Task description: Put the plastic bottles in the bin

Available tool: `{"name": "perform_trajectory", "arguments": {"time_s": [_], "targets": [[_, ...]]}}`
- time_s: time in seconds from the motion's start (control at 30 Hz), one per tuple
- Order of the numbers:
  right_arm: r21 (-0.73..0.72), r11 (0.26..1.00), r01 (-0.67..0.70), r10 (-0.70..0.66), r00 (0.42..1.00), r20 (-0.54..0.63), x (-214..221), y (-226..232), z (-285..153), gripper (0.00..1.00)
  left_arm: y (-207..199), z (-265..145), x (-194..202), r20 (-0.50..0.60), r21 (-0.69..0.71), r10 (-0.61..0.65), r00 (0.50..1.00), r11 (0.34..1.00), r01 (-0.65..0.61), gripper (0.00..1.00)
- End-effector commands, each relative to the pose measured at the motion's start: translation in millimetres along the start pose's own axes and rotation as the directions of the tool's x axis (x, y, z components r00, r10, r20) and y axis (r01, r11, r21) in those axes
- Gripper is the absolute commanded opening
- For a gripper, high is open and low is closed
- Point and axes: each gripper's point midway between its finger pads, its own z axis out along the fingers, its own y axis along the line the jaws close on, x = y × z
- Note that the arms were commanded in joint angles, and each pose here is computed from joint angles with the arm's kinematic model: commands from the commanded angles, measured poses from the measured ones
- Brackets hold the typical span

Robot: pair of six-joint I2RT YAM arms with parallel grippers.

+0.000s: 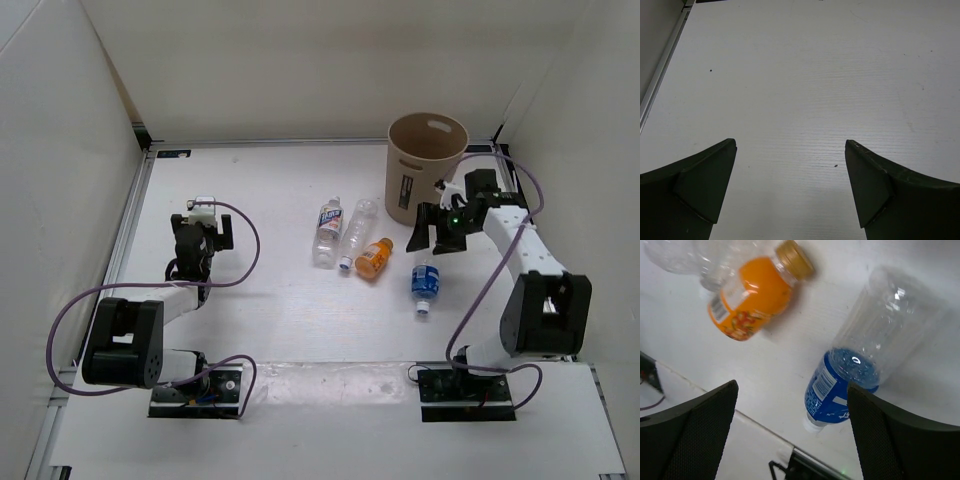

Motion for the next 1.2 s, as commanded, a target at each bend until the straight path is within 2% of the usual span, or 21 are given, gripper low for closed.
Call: {"name": "perform_trajectory", "arguments": {"time_s": [0.0,0.07,0.2,0.33,0.37,0.6,0.87,1.07,1.17], "targets": [[-0.092,0.981,-0.170,0.161,0.982,-0.099,22.9,6.7,-2.8,0.90,3.8,-0.7,-3.0,0.014,-0.011,-0.014,1.000,1.000,0.014,1.00],[-0.032,0.990,-0.140,0.135,0.983,-0.121,28.5,-2.5,0.8,0.90,4.3,-0.8,-3.5,0.016,-0.013,-0.011,1.000,1.000,0.012,1.00],[-0.005,0.983,-0.182,0.179,0.970,-0.162,47.3,-9.1,10.2,0.90,3.9,-0.7,-3.0,0.014,-0.011,-0.013,1.000,1.000,0.013,1.00],[0.047,0.977,-0.206,0.210,0.969,-0.132,47.5,-16.4,16.3,0.90,3.7,-0.4,-4.1,0.017,-0.010,-0.012,1.000,1.000,0.012,1.00],[0.098,0.969,-0.225,0.236,0.964,-0.123,48.2,-24.6,17.5,0.90,3.3,-0.9,-2.7,0.015,-0.010,-0.012,1.000,1.000,0.012,1.00],[0.223,0.942,-0.252,0.285,0.949,-0.134,52.3,-43.1,21.0,0.90,3.8,-0.5,-3.2,0.016,-0.012,-0.014,1.000,1.000,0.015,1.00],[0.276,0.926,-0.258,0.311,0.935,-0.170,46.0,-56.2,27.9,0.90,3.5,-0.6,-2.9,0.016,-0.010,-0.014,1.000,1.000,0.014,1.00],[0.284,0.936,-0.207,0.282,0.926,-0.251,46.7,-58.2,38.5,0.90,3.8,-1.0,-3.5,0.020,-0.010,-0.012,1.000,1.000,0.012,1.00],[0.303,0.932,-0.197,0.290,0.909,-0.300,55.2,-64.2,44.6,0.84,3.7,-0.7,-2.4,0.018,-0.010,-0.010,1.000,1.000,0.010,1.00]]}}
